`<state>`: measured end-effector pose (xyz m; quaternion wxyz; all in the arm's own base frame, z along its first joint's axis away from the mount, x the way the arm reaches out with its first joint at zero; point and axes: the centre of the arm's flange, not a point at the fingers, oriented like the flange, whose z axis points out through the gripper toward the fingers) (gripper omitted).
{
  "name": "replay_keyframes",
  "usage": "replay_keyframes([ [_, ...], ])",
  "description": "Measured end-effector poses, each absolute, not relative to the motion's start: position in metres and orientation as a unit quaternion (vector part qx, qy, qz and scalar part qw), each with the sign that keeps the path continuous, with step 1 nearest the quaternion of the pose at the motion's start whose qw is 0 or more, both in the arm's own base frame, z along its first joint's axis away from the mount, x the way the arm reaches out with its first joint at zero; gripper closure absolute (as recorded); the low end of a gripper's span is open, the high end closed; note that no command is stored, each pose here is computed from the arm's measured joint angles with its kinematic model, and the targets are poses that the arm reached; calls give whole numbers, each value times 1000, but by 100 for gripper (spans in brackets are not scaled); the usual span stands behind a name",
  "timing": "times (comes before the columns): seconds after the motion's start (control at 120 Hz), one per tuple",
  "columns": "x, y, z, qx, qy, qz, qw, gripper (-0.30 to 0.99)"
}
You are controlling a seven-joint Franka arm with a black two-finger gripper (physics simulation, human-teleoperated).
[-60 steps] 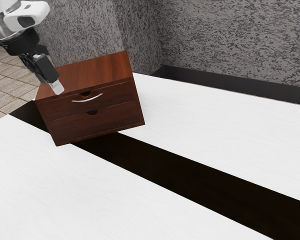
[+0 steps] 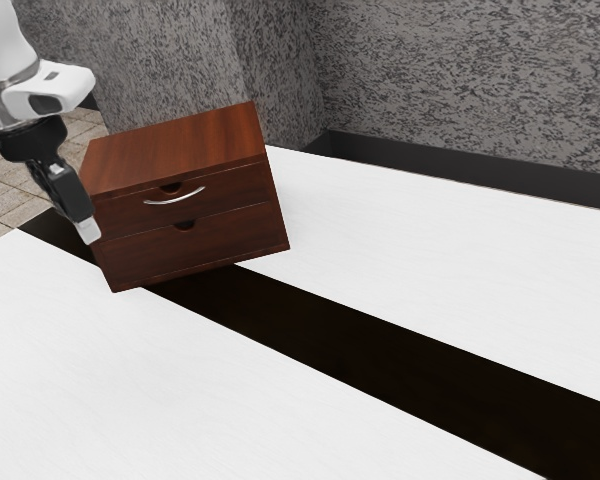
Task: Pull the drawer handle with one arm to open the drawer
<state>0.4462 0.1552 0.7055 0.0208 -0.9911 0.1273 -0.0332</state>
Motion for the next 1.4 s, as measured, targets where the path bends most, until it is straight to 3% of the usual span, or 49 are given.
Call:
replay_keyframes([
  [0.317, 425, 182, 697, -985, 130, -75, 85, 0],
  [0.717, 443, 181, 677, -958, 188, -98, 192, 0],
  [1.4, 437, 239, 669, -932, 216, -124, 263, 0],
])
